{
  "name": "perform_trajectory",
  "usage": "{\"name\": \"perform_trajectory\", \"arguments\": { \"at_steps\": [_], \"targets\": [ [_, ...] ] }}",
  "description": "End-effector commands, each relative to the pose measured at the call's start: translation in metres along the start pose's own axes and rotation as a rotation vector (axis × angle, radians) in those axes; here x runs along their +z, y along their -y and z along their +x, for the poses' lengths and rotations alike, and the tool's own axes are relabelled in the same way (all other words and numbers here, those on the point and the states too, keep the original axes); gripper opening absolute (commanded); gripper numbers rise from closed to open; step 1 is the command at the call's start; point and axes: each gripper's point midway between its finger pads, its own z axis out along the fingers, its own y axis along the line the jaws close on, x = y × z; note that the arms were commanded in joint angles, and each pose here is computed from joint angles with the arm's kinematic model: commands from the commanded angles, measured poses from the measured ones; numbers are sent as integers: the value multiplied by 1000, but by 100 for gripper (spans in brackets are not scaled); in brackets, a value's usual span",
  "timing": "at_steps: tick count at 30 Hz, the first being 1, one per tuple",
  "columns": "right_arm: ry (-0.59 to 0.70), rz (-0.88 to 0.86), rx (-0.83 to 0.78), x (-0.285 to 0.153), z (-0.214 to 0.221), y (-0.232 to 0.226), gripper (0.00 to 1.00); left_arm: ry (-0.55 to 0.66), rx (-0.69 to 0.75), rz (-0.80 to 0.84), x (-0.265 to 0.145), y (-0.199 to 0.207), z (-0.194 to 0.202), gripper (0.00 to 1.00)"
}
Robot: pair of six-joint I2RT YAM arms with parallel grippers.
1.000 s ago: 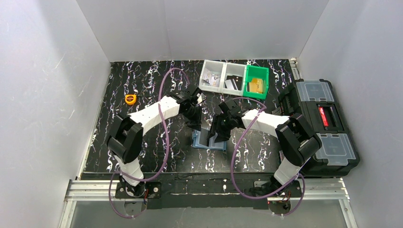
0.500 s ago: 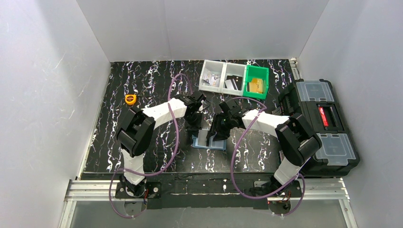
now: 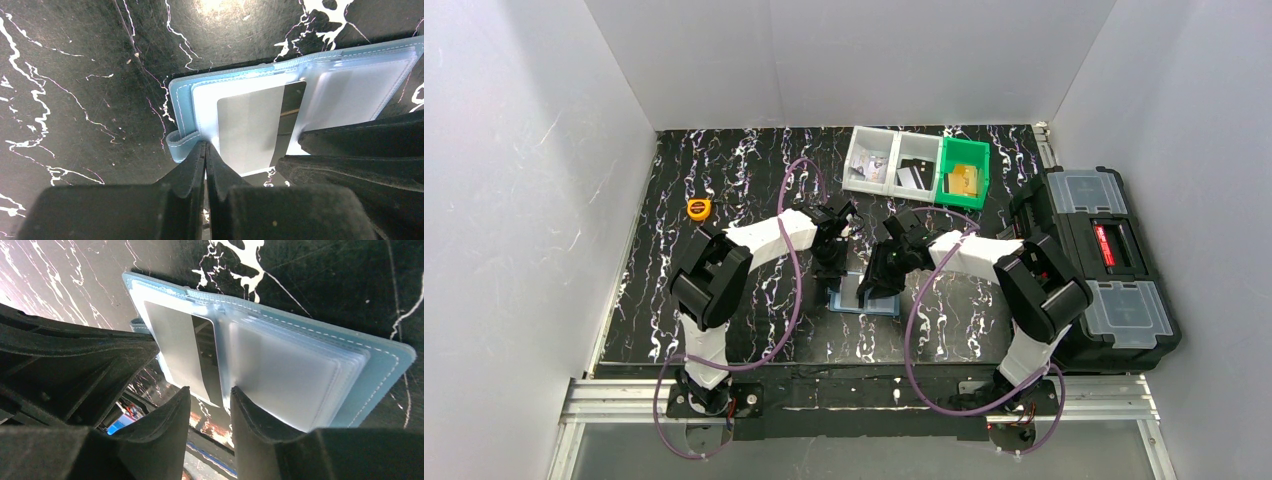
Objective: Take the credit cards out of the card holder
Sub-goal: Remove the credit card from the card holder.
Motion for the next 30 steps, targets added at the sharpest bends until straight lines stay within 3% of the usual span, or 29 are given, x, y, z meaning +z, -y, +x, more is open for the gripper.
{"name": "perform_trajectory", "arguments": {
  "at_steps": [1,13,30],
  "targets": [
    [-5,-9,2,6,-2,1,42,-50,-4,-49,11,-14,14,0],
    [-25,-14,40,18,1,12,35,-67,3,-29,11,-11,17,0],
    [14,-96,24,3,-5,-1,11,-112,-6,-70,20,-19,25,0]
  ]
}}
